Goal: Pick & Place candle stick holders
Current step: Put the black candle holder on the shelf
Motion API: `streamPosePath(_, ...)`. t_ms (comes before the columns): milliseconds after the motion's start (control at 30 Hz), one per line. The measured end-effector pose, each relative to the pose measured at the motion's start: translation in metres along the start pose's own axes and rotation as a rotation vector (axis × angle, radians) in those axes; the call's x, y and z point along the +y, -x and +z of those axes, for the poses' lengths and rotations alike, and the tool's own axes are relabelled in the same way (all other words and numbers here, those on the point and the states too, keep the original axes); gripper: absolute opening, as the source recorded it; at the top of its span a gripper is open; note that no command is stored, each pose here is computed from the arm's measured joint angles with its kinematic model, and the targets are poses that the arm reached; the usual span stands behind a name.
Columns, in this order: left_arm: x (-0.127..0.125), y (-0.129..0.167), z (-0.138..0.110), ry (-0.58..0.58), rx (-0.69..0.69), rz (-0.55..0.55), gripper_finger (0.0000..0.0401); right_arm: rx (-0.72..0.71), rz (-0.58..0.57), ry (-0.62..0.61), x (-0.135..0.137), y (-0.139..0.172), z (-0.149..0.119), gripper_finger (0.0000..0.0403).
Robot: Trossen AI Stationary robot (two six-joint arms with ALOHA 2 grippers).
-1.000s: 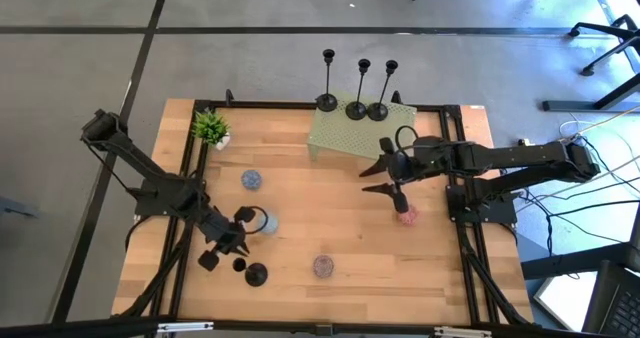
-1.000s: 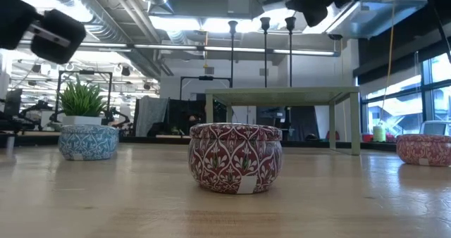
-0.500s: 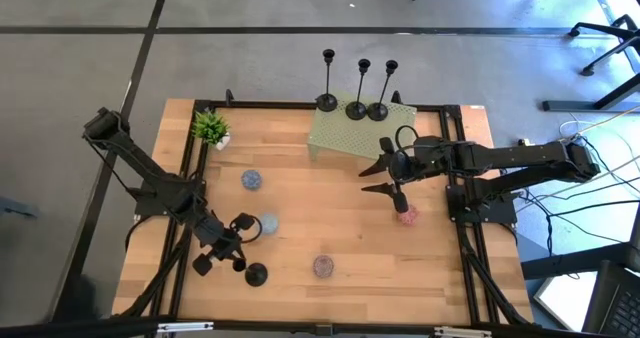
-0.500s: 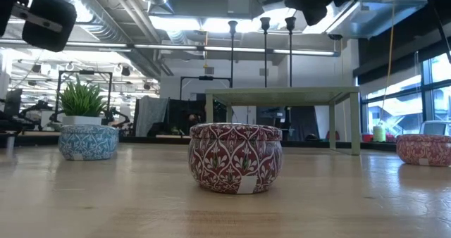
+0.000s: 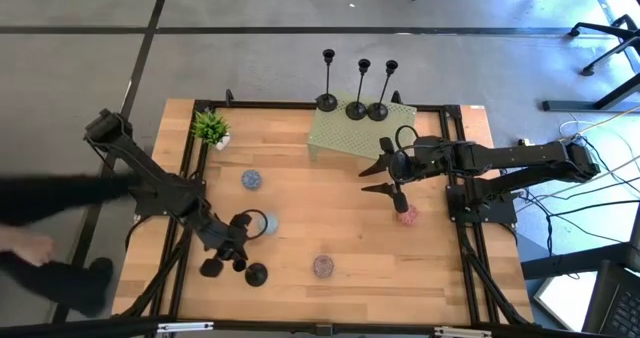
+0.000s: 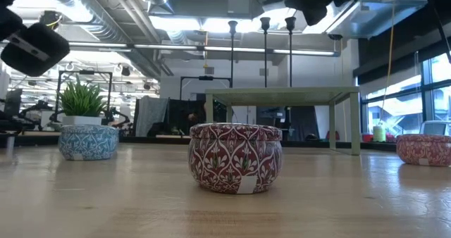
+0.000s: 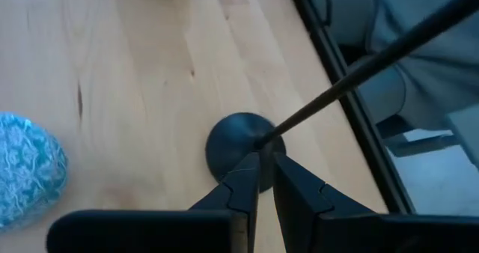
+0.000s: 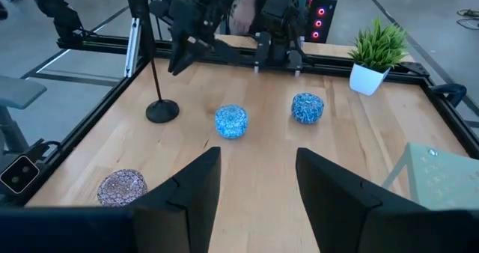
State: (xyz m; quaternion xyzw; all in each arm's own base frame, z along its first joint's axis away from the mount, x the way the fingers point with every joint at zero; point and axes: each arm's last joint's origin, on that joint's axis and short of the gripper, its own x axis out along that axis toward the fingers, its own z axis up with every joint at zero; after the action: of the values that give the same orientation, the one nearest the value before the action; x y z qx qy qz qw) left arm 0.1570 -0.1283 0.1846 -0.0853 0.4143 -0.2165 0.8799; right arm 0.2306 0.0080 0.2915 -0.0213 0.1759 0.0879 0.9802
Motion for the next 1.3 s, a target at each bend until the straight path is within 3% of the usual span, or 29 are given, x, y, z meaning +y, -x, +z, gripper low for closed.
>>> streamPosePath(233,0.004,-0.013,-0.005,0.107,0.045,0.062,0.0074,-0.012,-0.001,0.002,0.0,0.0,0.001,0.0179)
streamPosePath(367,0.005,-0.021,-0.009,0.113,0.086,0.083,0.0105,-0.012,-0.001,0.002,0.0,0.0,0.001,0.0179)
streamPosePath(500,0.001,-0.027,-0.01,0.032,0.084,0.063,0.0125,-0.012,-0.001,0.002,0.0,0.0,0.001,0.0179)
streamPosePath(633,-0.008,-0.032,-0.001,-0.084,-0.019,-0.009,0.0129,-0.012,-0.001,0.002,0.0,0.0,0.001,0.0179)
streamPosePath(900,-0.021,-0.033,0.006,-0.19,-0.129,-0.083,0.0129,-0.012,-0.001,0.002,0.0,0.0,0.001,0.0179)
streamPosePath(1033,-0.022,-0.033,0.005,-0.228,-0.129,-0.085,0.0109,-0.012,-0.001,0.002,0.0,0.0,0.001,0.0179)
streamPosePath(1300,-0.02,-0.033,0.007,-0.288,-0.166,-0.009,0.0013,-0.021,-0.001,0.003,0.0,0.0,0.002,0.0179)
